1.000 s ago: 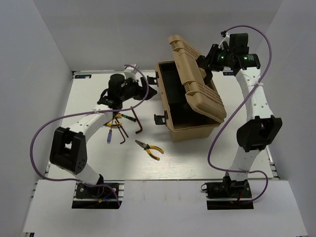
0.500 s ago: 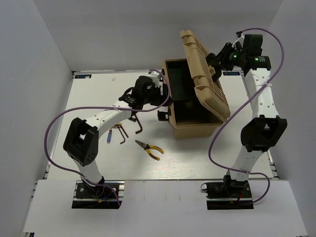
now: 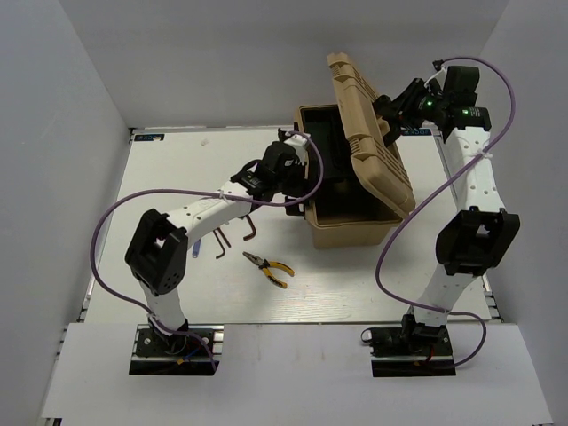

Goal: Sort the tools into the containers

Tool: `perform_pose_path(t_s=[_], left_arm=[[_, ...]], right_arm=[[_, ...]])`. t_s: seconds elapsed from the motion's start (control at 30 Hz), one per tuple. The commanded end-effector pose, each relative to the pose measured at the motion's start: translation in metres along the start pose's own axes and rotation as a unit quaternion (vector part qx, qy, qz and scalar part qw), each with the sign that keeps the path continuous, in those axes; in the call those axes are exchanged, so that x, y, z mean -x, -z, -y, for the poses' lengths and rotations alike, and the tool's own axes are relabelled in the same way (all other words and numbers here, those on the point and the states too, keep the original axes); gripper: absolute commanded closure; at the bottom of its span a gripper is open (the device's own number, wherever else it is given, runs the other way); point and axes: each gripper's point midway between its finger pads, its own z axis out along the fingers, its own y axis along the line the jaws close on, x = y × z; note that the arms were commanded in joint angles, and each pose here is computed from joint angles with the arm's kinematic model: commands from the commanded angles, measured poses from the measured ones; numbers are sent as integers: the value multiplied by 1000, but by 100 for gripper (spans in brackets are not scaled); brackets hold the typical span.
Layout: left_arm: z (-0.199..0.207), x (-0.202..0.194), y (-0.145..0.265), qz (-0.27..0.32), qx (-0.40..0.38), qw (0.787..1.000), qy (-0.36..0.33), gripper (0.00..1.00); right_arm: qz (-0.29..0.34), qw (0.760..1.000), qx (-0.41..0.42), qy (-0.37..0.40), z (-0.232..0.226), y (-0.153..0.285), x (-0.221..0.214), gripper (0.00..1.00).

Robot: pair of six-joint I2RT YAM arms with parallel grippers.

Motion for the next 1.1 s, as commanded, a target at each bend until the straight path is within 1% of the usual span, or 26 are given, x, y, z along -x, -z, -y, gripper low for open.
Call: perform_pose_path(t_s=[0.0, 0.03, 0.07, 0.13, 0.23, 0.3, 0.37, 0.57, 0.6, 0.67, 0.73, 0.8, 0.83, 0.9, 0.93, 1.07], left_arm=[[-2, 3, -1, -4, 30, 999, -16, 25], [-5, 1, -1, -7, 37, 999, -16, 29], [-6, 2, -1, -5, 41, 999, -16, 30], [-12, -1, 0, -10, 56, 998, -16, 35], [-16, -6, -2, -16, 64, 998, -17, 37], [-17, -5, -2, -15, 68, 997, -17, 39], [-19, -4, -2, -13, 73, 997, -17, 42], [-21, -6, 0, -13, 78, 997, -13, 44], [-23, -11, 0, -18, 80, 997, -13, 44], [-22, -5, 2, -7, 81, 997, -8, 44], [-30, -11, 1, -12, 92, 996, -2, 44], [-30, -11, 4, -12, 92, 996, -2, 44], [-30, -10, 6, -7, 91, 996, -1, 44], [-37, -11, 6, -8, 100, 995, 5, 44], [-36, -9, 5, -3, 98, 995, 6, 44], [-37, -11, 4, -3, 98, 995, 6, 44]], right_arm=[[108, 984, 116, 79, -86, 61, 52, 100], [110, 984, 115, 84, -85, 62, 53, 100], [121, 982, 115, 93, -84, 66, 59, 100], [119, 983, 102, 97, -77, 73, 58, 100], [123, 982, 102, 98, -67, 81, 59, 100], [113, 984, 105, 89, -57, 82, 54, 100], [114, 984, 108, 87, -48, 87, 57, 100], [119, 983, 102, 91, -22, 101, 64, 100], [115, 984, 104, 88, -18, 103, 65, 100], [111, 984, 108, 86, -10, 108, 66, 100], [105, 985, 108, 79, 4, 112, 69, 100], [91, 985, 124, 76, 9, 113, 66, 100], [94, 986, 117, 66, 22, 116, 69, 100], [84, 986, 130, 68, 25, 118, 67, 100], [85, 987, 125, 57, 37, 120, 70, 100], [69, 986, 139, 53, 50, 122, 66, 100]])
